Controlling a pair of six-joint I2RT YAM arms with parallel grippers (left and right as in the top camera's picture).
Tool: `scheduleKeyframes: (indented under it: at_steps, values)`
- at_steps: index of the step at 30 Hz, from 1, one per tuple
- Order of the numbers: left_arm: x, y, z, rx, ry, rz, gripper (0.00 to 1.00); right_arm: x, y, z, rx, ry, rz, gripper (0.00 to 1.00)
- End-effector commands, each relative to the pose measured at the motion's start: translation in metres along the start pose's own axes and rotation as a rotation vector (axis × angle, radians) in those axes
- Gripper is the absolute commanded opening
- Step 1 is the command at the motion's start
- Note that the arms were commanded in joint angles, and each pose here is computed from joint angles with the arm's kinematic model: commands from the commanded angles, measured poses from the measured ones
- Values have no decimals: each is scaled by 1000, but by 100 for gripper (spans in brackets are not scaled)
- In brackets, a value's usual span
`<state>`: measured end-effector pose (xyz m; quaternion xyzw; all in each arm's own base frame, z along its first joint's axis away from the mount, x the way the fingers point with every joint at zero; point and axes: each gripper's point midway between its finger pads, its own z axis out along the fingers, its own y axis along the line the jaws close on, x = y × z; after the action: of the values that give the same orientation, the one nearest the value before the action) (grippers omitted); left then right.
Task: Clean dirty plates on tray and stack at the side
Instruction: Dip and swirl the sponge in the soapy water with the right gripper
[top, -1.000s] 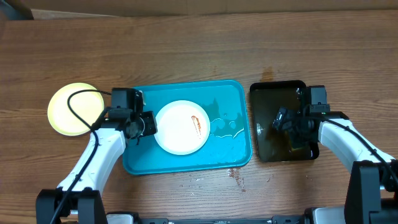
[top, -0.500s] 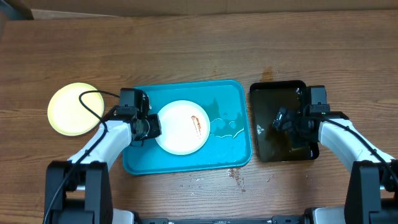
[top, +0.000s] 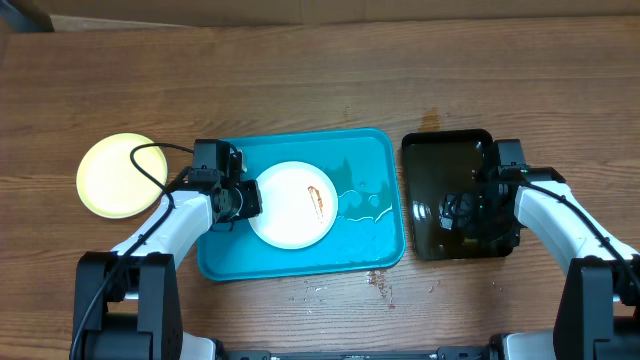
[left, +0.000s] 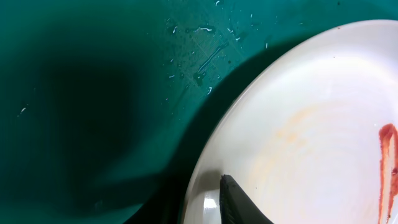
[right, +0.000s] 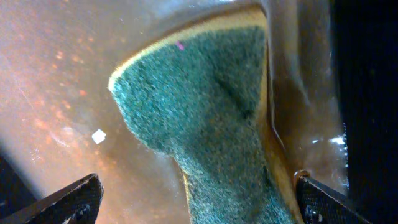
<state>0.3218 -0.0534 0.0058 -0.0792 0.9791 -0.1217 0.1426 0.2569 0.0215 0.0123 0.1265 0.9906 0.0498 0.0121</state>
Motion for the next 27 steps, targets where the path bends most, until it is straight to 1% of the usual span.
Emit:
scheduleKeyframes:
  at_steps: [1, 3, 4, 5, 8, 9, 11, 12, 13, 14, 15, 16, 17, 18, 19, 20, 21, 22, 23, 24, 25, 26, 27]
  values:
    - [7, -1, 7, 6, 33, 14, 25, 1, 7, 7, -46, 0, 13, 83]
    - [6, -1, 7, 6, 32, 14, 25, 2, 12, 9, -73, 1, 10, 52]
    - [6, -1, 7, 6, 32, 14, 25, 4, 14, 8, -87, 9, 10, 43]
    - [6, -1, 7, 6, 32, 14, 25, 5, 14, 8, -89, 15, 10, 41]
    - [7, 0, 7, 4, 32, 14, 25, 13, 12, 9, -73, 46, 10, 42]
    - [7, 0, 7, 4, 32, 14, 25, 14, 12, 9, -71, 50, 10, 40]
    - [7, -1, 7, 4, 33, 14, 26, 13, 12, 9, -72, 47, 10, 19]
    - [7, 0, 7, 4, 33, 14, 26, 13, 12, 9, -74, 44, 10, 17]
    - [7, 0, 7, 4, 33, 14, 27, 13, 12, 9, -74, 43, 10, 17]
    - [7, 0, 7, 4, 33, 14, 29, 13, 12, 9, -74, 44, 10, 21]
    - [7, 0, 7, 4, 33, 14, 31, 13, 12, 9, -74, 46, 10, 46]
    - [7, 0, 7, 3, 35, 14, 31, 14, 12, 9, -73, 49, 10, 49]
    - [8, 0, 7, 1, 36, 13, 31, 14, 12, 9, -72, 51, 7, 47]
    - [8, 0, 7, 1, 39, 13, 31, 14, 12, 9, -72, 51, 6, 40]
    - [8, 0, 7, 0, 39, 13, 30, 14, 12, 9, -72, 50, 6, 25]
    - [8, 0, 7, 0, 39, 13, 30, 14, 12, 9, -72, 51, 7, 14]
    - [8, 0, 7, 0, 40, 13, 31, 14, 12, 9, -72, 51, 6, 13]
    - [9, 0, 7, 0, 40, 12, 31, 14, 12, 9, -73, 48, 6, 14]
    - [9, 0, 7, 0, 42, 12, 31, 10, 13, 9, -76, 30, 3, 42]
    - [9, 0, 7, 0, 43, 12, 31, 4, 13, 9, -77, 8, 0, 56]
    - [9, 0, 7, 0, 43, 12, 32, -3, 15, 9, -84, -20, -8, 65]
    - [9, 0, 7, 0, 42, 12, 33, -9, 16, 8, -89, -47, -13, 69]
    - [9, 0, 7, 0, 42, 12, 34, -16, 18, 8, -96, -74, -16, 70]
